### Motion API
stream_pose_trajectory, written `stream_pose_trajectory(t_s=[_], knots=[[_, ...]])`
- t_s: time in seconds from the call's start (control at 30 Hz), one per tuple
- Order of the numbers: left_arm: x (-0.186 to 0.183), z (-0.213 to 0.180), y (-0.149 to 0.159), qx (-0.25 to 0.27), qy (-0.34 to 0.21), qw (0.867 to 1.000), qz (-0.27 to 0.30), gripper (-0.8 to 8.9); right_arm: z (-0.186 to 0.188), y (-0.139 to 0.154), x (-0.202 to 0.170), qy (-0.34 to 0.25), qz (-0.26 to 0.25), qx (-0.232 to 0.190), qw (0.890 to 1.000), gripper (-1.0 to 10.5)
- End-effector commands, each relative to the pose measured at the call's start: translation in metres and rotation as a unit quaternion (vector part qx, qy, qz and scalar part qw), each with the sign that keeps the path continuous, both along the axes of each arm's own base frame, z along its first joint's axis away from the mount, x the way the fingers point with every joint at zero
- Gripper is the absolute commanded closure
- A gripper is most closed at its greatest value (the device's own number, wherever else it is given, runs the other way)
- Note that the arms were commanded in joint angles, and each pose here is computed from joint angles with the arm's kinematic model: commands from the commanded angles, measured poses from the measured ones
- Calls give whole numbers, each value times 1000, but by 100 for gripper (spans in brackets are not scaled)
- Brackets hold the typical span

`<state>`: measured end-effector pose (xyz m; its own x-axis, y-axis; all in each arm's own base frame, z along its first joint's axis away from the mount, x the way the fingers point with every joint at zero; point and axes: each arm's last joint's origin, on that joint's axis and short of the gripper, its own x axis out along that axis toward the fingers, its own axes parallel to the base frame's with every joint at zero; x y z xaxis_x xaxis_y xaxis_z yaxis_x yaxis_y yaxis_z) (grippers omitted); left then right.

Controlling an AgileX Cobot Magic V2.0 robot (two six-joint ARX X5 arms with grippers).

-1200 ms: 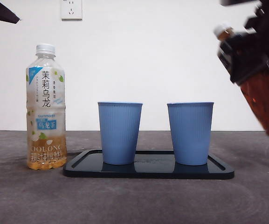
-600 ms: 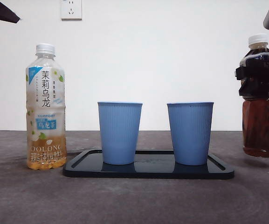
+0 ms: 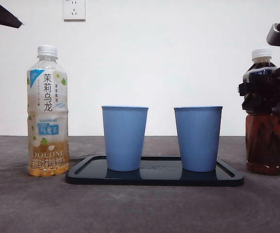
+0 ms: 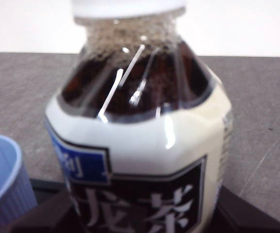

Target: Pour the drink into the cup

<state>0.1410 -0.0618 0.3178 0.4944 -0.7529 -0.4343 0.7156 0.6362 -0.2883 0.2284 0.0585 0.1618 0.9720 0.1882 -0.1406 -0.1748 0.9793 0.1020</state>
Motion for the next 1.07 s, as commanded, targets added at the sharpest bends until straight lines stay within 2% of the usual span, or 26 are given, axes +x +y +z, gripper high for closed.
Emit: stream_pose_trajectory(t_s=[0.03, 0.3, 0.7, 0.9, 1.07], knots=[[1, 6, -1, 1, -17, 1000, -9, 318, 9, 2, 5, -35, 1, 15, 999, 748], [2, 5, -2, 2, -15, 1000, -9, 318, 9, 2, 5, -36, 1, 16, 999, 740], [2, 5, -2, 3, -13, 1000, -9, 318, 11, 1, 1, -12, -6, 14, 1000, 517], [2, 1, -2, 5, -8, 1000, -9, 325, 25, -2, -12, 2, -6, 12, 1000, 509], [3, -7, -2, 13, 3, 1000, 1, 382, 41, -6, -28, 38, -10, 20, 999, 509]])
